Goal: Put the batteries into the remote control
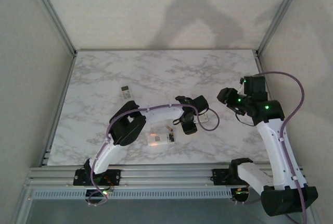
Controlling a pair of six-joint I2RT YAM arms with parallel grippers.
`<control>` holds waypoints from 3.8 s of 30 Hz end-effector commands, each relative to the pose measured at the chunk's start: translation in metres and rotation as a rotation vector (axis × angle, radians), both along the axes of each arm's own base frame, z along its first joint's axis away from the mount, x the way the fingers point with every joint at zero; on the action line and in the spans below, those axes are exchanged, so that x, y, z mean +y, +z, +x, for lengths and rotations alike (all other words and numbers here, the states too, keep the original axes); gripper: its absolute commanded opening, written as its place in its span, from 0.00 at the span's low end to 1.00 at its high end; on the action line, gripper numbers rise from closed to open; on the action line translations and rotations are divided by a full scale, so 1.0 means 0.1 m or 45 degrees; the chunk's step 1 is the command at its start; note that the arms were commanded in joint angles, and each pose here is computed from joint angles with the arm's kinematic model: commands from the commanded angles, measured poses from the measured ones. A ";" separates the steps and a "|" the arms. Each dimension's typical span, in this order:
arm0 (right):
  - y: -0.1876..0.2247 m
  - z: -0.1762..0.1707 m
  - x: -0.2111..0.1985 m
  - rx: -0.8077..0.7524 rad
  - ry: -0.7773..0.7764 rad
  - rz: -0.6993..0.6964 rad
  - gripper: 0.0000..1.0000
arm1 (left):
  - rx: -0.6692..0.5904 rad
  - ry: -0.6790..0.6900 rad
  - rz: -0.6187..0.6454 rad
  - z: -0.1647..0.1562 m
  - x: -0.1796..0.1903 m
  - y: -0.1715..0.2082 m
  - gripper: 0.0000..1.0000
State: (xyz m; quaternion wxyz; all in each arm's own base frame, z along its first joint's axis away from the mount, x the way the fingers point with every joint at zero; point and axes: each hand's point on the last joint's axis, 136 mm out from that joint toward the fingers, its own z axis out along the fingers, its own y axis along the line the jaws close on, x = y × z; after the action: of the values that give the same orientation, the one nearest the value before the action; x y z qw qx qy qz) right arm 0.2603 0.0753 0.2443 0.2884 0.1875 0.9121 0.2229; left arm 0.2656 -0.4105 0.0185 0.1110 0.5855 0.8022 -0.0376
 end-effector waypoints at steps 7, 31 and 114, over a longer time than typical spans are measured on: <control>0.00 -0.02 -0.05 -0.002 0.025 -0.057 0.56 | -0.005 -0.056 0.032 -0.01 0.05 0.04 0.72; -1.11 -0.33 0.91 -0.601 2.087 -0.777 0.99 | -0.113 1.190 -1.184 -0.02 1.42 1.89 1.00; -2.14 -0.86 2.16 -0.288 2.439 -0.813 0.57 | 0.328 1.661 -0.955 -0.61 2.21 0.34 0.96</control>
State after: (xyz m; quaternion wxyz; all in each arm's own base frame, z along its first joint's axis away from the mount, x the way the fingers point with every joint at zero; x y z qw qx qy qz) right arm 0.1753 0.2826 0.0287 0.1094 -0.7297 0.6651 0.1148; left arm 0.2037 -0.1965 0.0548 0.1998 -0.0834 0.9251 -0.3118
